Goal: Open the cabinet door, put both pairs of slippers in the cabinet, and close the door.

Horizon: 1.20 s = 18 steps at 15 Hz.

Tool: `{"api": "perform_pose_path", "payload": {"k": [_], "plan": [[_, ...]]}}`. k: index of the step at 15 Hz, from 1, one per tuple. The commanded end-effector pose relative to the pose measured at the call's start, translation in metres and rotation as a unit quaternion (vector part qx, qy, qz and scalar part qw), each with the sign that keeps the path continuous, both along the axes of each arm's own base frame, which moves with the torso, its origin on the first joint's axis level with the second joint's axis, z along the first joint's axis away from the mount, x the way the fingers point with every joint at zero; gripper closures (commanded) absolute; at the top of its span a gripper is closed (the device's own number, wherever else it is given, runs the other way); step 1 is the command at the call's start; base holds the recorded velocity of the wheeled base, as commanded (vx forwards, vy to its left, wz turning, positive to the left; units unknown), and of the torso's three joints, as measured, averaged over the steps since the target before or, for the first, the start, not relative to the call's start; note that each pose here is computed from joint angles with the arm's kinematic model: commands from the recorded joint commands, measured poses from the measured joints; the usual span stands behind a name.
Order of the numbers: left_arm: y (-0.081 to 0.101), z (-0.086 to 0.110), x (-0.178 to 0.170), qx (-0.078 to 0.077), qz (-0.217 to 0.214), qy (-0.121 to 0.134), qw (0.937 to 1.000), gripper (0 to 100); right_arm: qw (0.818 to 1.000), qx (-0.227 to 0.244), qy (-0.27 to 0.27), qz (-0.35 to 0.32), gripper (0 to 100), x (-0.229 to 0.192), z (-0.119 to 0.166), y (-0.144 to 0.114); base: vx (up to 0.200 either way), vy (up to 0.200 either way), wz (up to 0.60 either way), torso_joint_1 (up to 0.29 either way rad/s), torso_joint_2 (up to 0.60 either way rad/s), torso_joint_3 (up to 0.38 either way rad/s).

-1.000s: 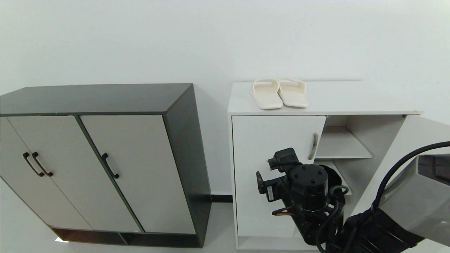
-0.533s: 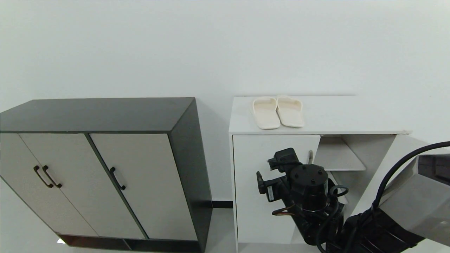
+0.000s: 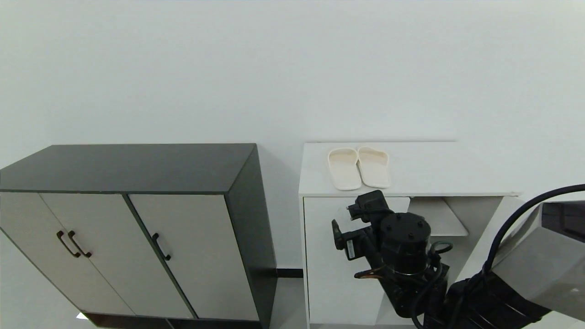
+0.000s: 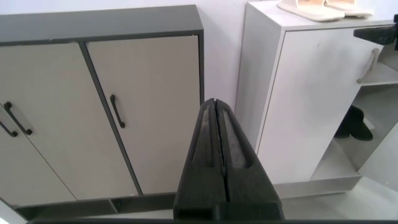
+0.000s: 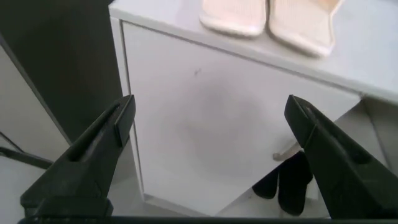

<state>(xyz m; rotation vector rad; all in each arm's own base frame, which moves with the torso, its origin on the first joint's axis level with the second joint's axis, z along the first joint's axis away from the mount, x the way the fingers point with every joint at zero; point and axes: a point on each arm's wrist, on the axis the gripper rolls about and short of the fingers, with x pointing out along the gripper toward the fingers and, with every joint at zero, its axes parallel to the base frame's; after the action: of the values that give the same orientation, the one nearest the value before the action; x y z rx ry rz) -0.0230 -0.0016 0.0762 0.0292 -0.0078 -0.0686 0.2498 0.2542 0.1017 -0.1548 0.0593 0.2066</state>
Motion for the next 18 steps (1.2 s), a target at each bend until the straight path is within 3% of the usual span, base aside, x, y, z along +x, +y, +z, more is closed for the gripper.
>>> {"api": "perform_pose_path", "payload": {"k": [1,3,8,11,18], "plan": [[0.000,0.000,0.000,0.000,0.001,0.000,1.0000,100,1.000,-0.002,-0.009,-0.003,0,0.002,0.004,0.000,0.000,0.000,0.00,0.061,-0.12,-0.071],[0.000,0.000,0.000,0.000,0.001,0.000,1.0000,100,1.000,0.000,0.005,-0.020,0,0.006,0.024,-0.005,0.000,0.000,0.00,0.018,-0.04,-0.021],[0.000,0.000,0.000,0.000,0.001,0.000,1.0000,100,0.986,0.091,0.112,-0.087,0,-0.004,0.088,-0.008,0.000,0.000,0.00,0.000,0.00,0.000],[0.000,0.000,0.000,-0.001,0.001,0.001,1.0000,100,0.979,0.108,0.117,-0.129,0,0.009,0.089,-0.008,0.000,0.000,0.00,0.000,0.00,0.000],[0.000,0.000,0.000,-0.001,0.001,0.000,1.0000,100,0.977,0.110,0.114,-0.141,0,0.018,0.082,-0.012,0.200,0.000,0.00,0.002,0.00,0.004]]}}
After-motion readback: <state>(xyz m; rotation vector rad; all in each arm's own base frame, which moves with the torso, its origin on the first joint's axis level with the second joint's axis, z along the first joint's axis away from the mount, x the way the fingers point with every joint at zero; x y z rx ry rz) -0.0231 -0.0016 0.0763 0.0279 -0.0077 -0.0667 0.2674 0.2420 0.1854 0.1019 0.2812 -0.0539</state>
